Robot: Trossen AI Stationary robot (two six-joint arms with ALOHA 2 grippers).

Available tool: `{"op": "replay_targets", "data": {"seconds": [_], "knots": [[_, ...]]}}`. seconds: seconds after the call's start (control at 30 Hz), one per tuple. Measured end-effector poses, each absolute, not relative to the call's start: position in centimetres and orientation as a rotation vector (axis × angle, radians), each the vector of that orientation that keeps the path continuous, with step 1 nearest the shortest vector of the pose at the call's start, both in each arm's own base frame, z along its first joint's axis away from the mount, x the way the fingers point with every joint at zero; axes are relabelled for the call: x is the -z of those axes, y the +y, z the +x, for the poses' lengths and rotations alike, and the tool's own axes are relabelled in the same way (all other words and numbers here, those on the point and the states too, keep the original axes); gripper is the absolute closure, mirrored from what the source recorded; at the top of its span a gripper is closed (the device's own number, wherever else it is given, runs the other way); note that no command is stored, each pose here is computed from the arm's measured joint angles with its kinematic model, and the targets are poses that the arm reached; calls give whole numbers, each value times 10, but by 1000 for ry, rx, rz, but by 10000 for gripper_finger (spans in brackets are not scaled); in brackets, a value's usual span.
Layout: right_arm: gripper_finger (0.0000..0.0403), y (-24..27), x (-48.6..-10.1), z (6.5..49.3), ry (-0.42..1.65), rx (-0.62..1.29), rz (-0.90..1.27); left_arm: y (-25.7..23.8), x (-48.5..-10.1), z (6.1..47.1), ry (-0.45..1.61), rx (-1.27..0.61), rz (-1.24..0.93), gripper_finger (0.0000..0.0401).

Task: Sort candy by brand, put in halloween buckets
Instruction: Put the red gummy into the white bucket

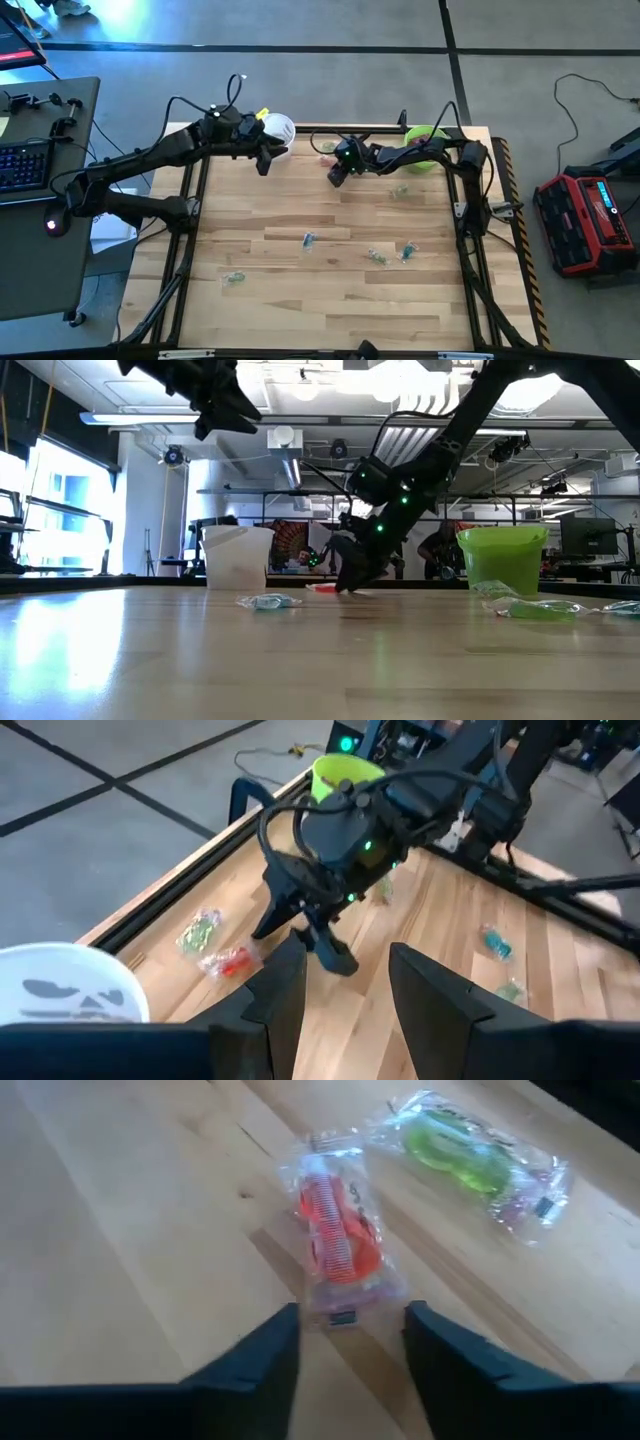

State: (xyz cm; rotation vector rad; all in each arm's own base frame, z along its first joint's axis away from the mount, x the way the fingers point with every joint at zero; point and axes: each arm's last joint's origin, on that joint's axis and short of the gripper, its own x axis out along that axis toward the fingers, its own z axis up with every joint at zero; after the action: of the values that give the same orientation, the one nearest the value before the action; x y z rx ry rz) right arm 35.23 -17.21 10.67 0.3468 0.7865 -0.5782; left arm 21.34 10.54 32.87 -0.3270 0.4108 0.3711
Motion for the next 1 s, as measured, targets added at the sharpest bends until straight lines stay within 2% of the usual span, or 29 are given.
{"op": "replay_targets", "data": {"seconds": [0.17,0.23,0.63,0.73,0.8,1.0], "knots": [[362,-172,-106,353,785,563,358,106,-325,211,451,-378,-332,267],[391,-171,-108,352,785,553,361,106,-325,209,457,-381,-334,274],[402,-148,-148,358,695,450,337,106,-340,185,410,-457,-278,342],[386,-147,-154,363,679,448,357,106,-342,178,409,-473,-281,355],[357,-146,-159,370,659,431,342,105,-343,175,408,-482,-286,361],[223,-136,-160,391,658,430,232,103,-341,172,442,-507,-292,366]]}}
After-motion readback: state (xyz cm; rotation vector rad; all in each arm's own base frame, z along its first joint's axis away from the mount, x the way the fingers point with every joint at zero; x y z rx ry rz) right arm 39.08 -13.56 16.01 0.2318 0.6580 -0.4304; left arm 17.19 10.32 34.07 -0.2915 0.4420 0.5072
